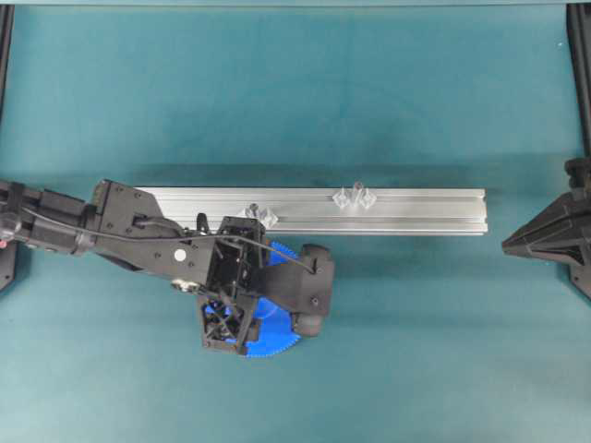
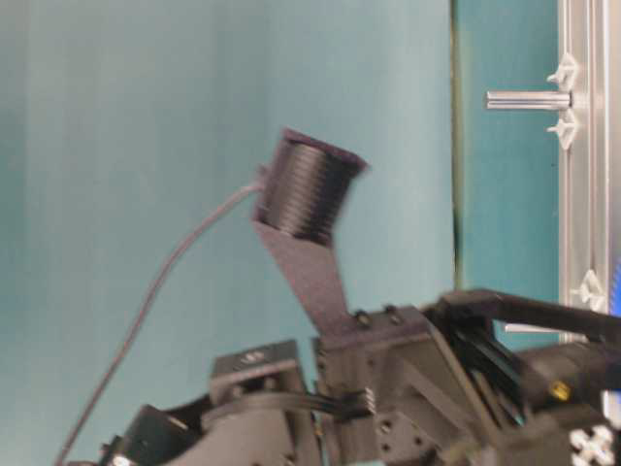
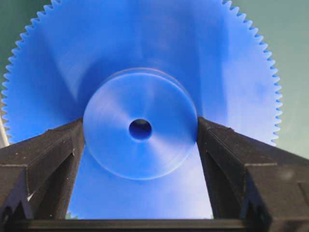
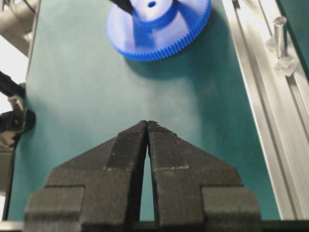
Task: Insert the large gear onto the shaft.
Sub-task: 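Carry the upright gear with the left gripper toward the upper shaft, then align the gear's center hole with the upper shaft using the left gripper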
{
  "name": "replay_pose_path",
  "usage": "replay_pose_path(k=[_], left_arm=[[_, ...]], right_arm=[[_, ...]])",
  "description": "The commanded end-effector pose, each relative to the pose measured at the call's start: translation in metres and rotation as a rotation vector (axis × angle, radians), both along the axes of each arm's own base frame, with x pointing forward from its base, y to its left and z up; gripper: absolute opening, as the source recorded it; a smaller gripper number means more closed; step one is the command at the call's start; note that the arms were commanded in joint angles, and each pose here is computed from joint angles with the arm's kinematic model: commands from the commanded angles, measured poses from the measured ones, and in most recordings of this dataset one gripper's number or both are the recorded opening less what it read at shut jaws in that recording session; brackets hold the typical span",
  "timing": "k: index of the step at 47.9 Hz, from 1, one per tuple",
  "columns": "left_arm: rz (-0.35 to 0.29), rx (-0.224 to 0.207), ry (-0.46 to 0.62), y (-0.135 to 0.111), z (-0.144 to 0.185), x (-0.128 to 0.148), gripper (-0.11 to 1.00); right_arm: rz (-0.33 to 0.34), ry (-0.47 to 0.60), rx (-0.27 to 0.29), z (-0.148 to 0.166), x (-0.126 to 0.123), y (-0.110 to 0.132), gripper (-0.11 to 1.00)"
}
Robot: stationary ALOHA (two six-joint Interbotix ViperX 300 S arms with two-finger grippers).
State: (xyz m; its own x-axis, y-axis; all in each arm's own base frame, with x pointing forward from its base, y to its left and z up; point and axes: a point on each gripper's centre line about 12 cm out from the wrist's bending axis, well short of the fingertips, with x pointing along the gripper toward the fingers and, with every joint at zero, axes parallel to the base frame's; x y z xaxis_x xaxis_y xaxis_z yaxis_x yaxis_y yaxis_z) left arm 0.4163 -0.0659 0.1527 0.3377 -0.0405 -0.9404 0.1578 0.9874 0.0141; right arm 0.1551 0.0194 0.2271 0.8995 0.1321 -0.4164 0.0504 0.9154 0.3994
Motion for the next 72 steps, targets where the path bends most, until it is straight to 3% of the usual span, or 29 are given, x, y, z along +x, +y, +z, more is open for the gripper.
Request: replay_pose_path(k=[1, 14, 34, 44, 60, 72], left_arm=[[-0.008, -0.012, -0.093, -0.002, 0.037, 0.007, 0.78], [-0.088, 0.026, -0.161, 0.000, 0.071, 0.017, 0.78], [-0.112, 0.111, -0.225, 0.057, 0.112, 0.042, 0.78], [-0.167, 0.161, -0.235, 0.073, 0.111, 0.058, 0.78], [-0.180, 0.205, -0.201, 0.110, 0.104, 0.096, 0.78], [-0.241, 0.225, -0.145, 0.115, 0.094, 0.116, 0.78]], right_arm=[[-0.007, -0.009, 0.012, 0.004, 0.002, 0.000, 0.11], [-0.014, -0.008, 0.012, 0.003, 0.002, -0.001, 0.11], [-0.013, 0.009, 0.008, -0.005, -0.001, -0.001, 0.11], [-0.014, -0.007, 0.004, -0.007, -0.005, -0.002, 0.11], [-0.035, -0.010, 0.003, -0.011, -0.007, -0.006, 0.11], [-0.037, -0.002, 0.005, -0.014, -0.008, -0.006, 0.11]])
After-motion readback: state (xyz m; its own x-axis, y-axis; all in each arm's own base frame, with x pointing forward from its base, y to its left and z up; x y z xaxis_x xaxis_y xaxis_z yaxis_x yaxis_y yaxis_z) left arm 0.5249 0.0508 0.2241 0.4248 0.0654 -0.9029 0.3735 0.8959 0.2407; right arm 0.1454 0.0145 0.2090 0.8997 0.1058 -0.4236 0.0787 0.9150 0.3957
